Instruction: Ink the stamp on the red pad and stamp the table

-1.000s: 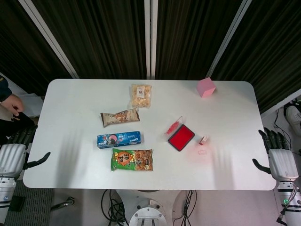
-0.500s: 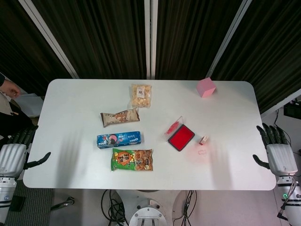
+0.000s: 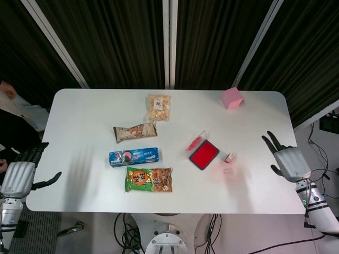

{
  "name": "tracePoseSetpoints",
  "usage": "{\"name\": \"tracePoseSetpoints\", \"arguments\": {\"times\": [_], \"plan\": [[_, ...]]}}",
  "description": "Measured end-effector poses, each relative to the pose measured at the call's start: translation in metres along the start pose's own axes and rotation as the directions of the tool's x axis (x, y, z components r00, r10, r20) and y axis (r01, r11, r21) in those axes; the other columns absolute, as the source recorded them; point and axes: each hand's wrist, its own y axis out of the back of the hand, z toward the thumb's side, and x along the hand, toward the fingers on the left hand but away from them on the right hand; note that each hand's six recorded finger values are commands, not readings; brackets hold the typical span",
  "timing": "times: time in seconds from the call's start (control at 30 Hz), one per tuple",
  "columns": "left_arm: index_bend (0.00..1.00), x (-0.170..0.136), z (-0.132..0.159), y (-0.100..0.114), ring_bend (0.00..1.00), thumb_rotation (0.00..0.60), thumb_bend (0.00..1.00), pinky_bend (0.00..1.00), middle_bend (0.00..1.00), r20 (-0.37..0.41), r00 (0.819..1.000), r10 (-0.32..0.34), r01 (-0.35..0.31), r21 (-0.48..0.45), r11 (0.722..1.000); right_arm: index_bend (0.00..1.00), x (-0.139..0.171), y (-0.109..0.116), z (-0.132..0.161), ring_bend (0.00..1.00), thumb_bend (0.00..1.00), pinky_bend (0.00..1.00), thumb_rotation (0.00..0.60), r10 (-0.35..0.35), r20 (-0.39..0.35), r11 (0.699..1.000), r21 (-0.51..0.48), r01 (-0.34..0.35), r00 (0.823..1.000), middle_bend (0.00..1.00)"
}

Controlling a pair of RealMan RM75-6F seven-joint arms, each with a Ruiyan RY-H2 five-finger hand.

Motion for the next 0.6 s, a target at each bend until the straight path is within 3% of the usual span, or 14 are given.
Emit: {"name": "tracePoseSetpoints", "arguments": {"times": [0.1,0.23,0.4,0.6], "plan": [[0.09,-0.001,0.0,-0.001,0.12,0.208,0.17,0.21,0.12,-0.004,1.0,-0.003,0.003,0.0,1.0,0.13,-0.017,-0.005,0.006,0.61,0.15,0.81,0.6,0.015,-0.091,0.995,0.101,-0.006,0.996,0.12],[0.09,-0.001,0.002,-0.003,0.12,0.209,0.17,0.21,0.12,-0.003,1.0,-0.011,0.011,0.007,1.0,0.23,-0.032,-0.012,0.008,0.61,0.16,0.82,0.6,0.028,-0.183,0.988,0.157,0.001,0.983,0.22],[0.09,0.003,0.005,-0.004,0.12,0.207,0.17,0.21,0.12,0.001,1.0,-0.013,0.013,0.013,1.0,0.28,-0.048,-0.022,0.016,0.61,0.16,0.82,0.6,0.025,-0.288,0.99,0.137,0.016,0.957,0.29],[0.09,0.005,0.007,-0.006,0.12,0.207,0.17,0.21,0.12,0.003,1.0,-0.02,0.02,0.015,1.0,0.29,-0.063,-0.029,0.031,0.61,0.16,0.82,0.6,-0.037,-0.362,0.996,0.057,0.062,0.931,0.3]]}}
